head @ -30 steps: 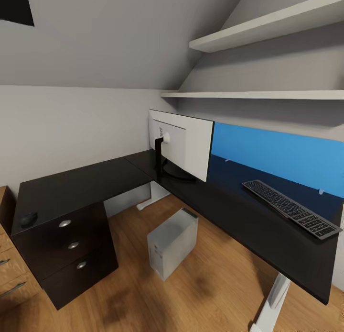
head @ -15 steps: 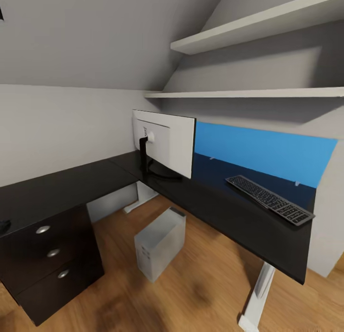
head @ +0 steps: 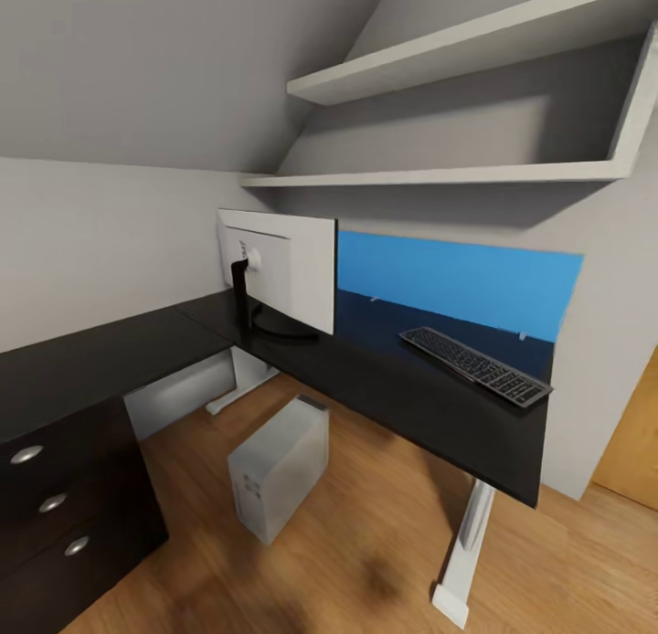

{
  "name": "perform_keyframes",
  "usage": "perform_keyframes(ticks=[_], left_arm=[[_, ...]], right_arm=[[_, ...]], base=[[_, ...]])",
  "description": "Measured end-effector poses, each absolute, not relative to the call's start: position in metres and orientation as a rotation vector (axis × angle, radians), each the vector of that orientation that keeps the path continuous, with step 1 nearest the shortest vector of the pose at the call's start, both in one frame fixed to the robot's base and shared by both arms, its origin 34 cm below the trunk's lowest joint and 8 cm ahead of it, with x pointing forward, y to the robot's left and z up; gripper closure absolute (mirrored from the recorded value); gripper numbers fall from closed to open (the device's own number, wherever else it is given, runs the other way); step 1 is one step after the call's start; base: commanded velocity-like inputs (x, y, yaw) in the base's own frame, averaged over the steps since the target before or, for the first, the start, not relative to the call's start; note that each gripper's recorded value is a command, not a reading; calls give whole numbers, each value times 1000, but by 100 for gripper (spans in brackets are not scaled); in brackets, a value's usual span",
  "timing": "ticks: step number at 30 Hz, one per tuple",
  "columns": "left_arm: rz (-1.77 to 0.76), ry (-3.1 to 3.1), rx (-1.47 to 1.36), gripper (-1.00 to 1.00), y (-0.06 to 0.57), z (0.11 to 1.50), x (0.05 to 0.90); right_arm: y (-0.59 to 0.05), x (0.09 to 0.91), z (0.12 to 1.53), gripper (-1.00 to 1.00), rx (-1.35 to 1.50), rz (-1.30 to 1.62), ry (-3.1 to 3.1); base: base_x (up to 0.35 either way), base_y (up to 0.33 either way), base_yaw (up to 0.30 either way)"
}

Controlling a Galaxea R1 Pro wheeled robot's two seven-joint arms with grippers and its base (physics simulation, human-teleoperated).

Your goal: In the bedroom, organize the workspace by keeping the computer under the desk, ensuring the monitor is on the desk, placing the keyboard on the desk next to the monitor, placing the mouse on the desk next to the keyboard, moving the folder from the swivel chair onto the desk next to the mouse, stacking the notebook on top of the folder with the pen on top of the notebook, and positioning the swivel chair next to the desk.

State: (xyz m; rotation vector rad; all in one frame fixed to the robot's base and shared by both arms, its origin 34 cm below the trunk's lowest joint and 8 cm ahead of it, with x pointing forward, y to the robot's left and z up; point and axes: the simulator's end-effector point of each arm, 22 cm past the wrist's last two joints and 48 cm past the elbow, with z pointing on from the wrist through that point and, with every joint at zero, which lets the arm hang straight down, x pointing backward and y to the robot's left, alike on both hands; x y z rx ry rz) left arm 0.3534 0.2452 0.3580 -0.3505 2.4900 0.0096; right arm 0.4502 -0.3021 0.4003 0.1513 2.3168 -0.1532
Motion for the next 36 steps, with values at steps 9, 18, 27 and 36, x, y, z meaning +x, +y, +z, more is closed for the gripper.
perform_keyframes(ticks=[9,18,27,36], left_arm=[[9,2480,-350,-100,246,342,353],[7,2471,-350,-100,246,325,353],[6,2468,-349,-100,245,307,350],[7,2466,-349,-100,246,288,347]], right_arm=[[-302,449,385,-100,151,-152,2308],[-302,449,369,-100,151,-151,2299],[-301,446,351,-100,149,-150,2296],[-301,442,331,-100,149,-149,2296]], base=[[0,0,-218],[0,0,-197],[0,0,-34],[0,0,-2]])
